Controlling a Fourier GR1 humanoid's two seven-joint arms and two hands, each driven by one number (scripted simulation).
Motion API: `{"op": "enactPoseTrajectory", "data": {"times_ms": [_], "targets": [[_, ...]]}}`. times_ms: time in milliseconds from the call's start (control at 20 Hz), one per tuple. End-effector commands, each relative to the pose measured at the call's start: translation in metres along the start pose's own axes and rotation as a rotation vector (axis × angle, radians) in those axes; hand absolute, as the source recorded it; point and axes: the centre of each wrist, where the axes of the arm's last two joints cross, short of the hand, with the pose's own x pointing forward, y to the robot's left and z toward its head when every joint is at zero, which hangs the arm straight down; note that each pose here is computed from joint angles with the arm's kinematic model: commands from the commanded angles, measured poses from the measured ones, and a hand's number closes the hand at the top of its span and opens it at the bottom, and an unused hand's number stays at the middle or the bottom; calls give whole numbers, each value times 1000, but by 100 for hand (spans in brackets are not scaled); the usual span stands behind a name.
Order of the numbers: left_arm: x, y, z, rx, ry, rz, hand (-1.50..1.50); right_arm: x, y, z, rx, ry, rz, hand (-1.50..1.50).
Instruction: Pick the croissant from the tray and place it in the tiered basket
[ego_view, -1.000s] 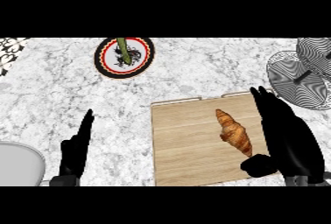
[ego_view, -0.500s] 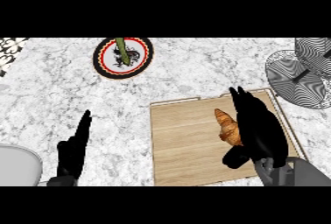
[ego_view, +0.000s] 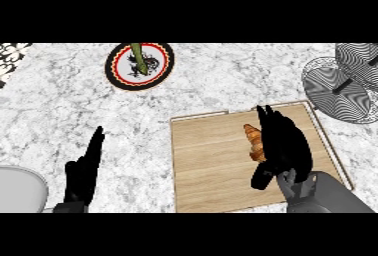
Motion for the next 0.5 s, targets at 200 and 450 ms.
{"op": "enactPoseTrajectory", "data": {"times_ms": [200,450], "targets": [[-13,-15,3,11,46,5,0,13,-9,-1,73,164,90,-150],[-13,3,-3,-3,41,10,0,14,-3,-17,111,183,82,-150]]}}
